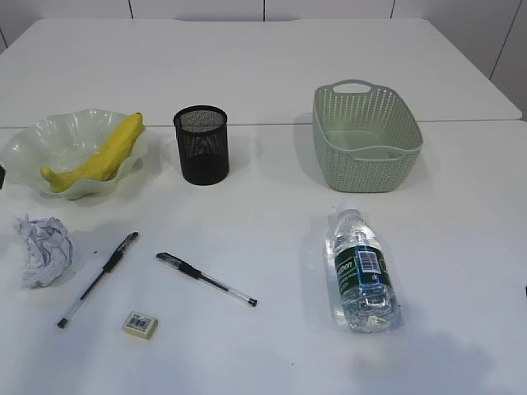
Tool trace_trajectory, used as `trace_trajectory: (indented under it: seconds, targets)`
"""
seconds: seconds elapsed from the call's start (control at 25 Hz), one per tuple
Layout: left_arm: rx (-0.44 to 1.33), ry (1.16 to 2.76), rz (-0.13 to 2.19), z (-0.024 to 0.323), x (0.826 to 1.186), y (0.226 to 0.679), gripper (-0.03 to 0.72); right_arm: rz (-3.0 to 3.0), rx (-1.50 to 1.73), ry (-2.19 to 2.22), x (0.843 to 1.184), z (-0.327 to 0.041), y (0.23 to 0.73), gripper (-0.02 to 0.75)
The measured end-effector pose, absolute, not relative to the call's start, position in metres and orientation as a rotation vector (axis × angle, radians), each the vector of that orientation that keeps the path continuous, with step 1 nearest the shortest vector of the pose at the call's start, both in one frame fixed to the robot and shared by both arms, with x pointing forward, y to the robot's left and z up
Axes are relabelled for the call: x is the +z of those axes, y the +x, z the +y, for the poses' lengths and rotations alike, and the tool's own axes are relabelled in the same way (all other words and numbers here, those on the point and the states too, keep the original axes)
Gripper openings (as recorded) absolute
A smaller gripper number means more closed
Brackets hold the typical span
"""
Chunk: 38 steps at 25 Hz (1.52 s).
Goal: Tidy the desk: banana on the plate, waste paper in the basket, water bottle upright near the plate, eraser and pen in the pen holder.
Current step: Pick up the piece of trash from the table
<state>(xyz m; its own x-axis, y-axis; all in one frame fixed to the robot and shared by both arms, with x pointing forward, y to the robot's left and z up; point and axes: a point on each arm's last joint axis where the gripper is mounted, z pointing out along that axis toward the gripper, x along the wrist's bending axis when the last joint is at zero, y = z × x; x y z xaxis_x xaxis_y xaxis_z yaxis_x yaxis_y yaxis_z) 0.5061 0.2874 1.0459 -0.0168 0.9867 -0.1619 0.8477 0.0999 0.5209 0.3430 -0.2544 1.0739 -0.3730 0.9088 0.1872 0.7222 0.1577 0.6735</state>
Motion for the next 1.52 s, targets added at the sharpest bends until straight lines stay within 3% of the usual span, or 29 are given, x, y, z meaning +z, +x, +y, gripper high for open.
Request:
trace_trajectory:
  seconds: [0.12, 0.32, 0.44, 0.64, 0.88, 1.08, 1.52]
  targets:
    - [0.383, 1.772, 1.919, 0.288, 1.032, 0.489, 0.383, 2.175, 1.026, 1.579, 1.074, -0.254, 0.343, 0.574]
    - [0.323, 1.691, 1.952, 0.285, 1.020, 0.484, 0.502, 2.177, 1.025, 1.580, 1.074, -0.254, 0.343, 0.574]
    - [0.371, 1.642, 1.921, 0.284, 1.024, 0.489, 0.530, 2.177, 1.025, 1.580, 1.074, -0.254, 0.343, 0.574]
    - [0.428, 1.581, 1.910, 0.286, 1.021, 0.499, 0.538, 2.178, 1.029, 1.583, 1.074, -0.254, 0.343, 0.574]
    - [0.240, 1.494, 2.070, 0.281, 0.987, 0.513, 0.539, 2.179, 1.030, 1.584, 1.074, -0.254, 0.343, 0.574]
    - [0.194, 1.436, 2.129, 0.281, 0.970, 0.522, 0.528, 2.197, 1.018, 1.591, 1.073, -0.254, 0.341, 0.574]
    - [0.259, 1.320, 2.203, 0.307, 0.961, 0.530, 0.519, 2.205, 1.013, 1.594, 1.072, -0.254, 0.341, 0.574]
